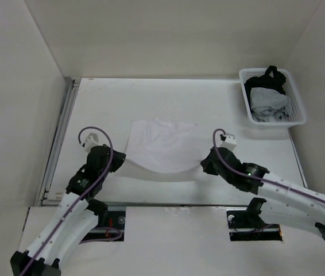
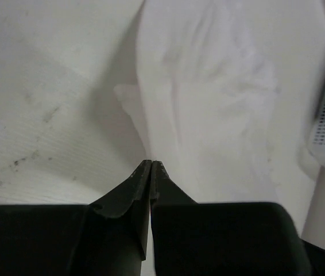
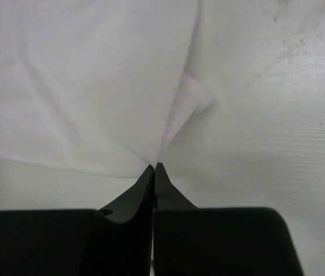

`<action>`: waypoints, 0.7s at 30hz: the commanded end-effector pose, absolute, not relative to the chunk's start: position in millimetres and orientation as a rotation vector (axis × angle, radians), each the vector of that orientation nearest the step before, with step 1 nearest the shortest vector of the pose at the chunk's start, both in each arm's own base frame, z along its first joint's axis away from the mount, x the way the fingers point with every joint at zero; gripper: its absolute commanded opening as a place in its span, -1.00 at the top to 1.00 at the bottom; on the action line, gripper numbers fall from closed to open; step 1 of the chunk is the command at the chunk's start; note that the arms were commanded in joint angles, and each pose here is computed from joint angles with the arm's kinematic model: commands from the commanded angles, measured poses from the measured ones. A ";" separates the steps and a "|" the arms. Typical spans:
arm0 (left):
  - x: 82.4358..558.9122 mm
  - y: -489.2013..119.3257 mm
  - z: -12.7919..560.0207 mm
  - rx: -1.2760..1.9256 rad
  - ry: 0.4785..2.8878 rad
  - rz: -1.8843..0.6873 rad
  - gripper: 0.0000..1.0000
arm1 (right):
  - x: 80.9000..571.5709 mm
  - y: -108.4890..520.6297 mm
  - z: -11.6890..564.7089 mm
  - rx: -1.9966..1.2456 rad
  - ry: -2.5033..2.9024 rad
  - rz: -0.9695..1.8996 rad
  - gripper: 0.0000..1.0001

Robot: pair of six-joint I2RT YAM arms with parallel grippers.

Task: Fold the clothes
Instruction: Fold the tank top

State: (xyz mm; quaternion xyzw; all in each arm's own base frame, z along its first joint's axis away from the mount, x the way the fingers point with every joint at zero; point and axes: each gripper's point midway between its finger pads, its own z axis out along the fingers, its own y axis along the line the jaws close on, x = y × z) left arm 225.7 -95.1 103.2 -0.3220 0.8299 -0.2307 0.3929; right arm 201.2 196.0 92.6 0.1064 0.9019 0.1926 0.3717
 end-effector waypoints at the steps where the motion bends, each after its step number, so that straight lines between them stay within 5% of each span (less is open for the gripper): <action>1: 234.1 -86.1 193.3 -0.737 1.910 -0.619 1.00 | 207.9 183.0 175.3 0.234 2.139 0.473 1.00; 12: 200.8 -46.7 407.4 -0.573 1.463 -0.650 1.00 | 179.3 173.5 367.9 0.088 1.807 0.621 1.00; 21: 180.5 -43.8 406.2 -0.587 1.492 -0.684 1.00 | 137.0 193.1 415.3 -0.030 1.777 0.831 1.00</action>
